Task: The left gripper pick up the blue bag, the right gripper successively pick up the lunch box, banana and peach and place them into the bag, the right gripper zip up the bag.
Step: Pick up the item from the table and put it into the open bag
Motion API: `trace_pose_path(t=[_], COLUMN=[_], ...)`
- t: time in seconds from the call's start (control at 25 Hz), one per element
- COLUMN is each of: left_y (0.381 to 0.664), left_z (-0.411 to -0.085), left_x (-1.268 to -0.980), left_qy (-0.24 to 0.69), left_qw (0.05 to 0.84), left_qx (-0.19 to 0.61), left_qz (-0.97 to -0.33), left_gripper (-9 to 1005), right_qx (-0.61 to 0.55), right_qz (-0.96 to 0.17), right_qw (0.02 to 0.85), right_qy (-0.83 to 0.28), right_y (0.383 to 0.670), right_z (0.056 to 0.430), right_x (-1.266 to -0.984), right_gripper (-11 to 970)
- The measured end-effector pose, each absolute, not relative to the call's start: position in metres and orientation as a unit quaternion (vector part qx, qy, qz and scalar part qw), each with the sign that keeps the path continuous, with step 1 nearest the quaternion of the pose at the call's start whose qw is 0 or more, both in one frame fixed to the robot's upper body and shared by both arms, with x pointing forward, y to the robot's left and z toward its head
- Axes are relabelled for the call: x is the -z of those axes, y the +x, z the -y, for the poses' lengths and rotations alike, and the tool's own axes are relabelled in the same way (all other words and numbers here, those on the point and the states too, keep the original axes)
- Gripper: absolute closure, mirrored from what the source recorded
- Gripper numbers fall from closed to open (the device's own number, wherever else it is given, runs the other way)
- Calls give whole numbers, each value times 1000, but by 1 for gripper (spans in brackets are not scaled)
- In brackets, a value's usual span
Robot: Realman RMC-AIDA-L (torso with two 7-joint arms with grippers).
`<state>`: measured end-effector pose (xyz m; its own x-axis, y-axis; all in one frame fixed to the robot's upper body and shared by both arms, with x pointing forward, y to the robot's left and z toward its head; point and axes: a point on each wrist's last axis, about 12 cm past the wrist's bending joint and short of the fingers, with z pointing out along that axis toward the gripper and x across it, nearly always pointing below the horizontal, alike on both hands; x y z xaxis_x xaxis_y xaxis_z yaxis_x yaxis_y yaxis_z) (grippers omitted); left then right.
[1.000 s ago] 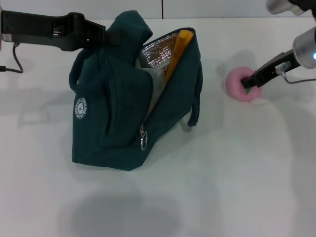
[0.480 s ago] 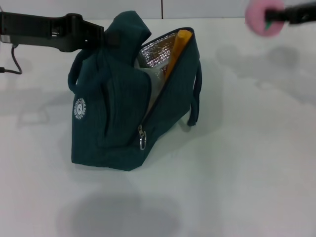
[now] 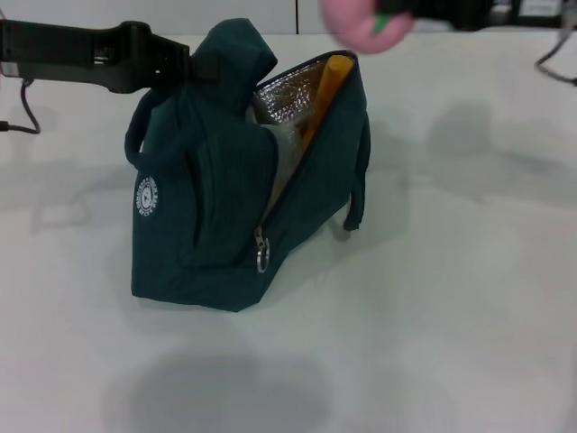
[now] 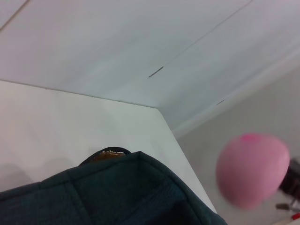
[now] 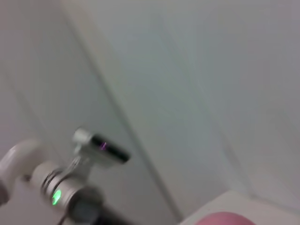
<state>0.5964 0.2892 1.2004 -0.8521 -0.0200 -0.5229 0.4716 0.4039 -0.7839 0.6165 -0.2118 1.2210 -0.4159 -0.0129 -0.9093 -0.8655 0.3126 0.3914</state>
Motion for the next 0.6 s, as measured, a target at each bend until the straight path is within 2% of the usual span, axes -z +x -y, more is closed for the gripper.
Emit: trace_pose_path(t=[0.32, 0.6], left_y=[597, 597], left_z=[-292, -292], left_x=[-1200, -1200], left_qy=[132, 131], left_qw=[240, 242], left_qx=[527, 528], left_qz=[-804, -803], left_gripper=[914, 913], right_qx=[-490, -476], right_qz=[-695, -709], right_qw=[361, 351], right_qy=[-382, -383], right_y=[614, 615], right_z=[165, 164], right_x=[-1202, -1196], right_gripper=[921, 897])
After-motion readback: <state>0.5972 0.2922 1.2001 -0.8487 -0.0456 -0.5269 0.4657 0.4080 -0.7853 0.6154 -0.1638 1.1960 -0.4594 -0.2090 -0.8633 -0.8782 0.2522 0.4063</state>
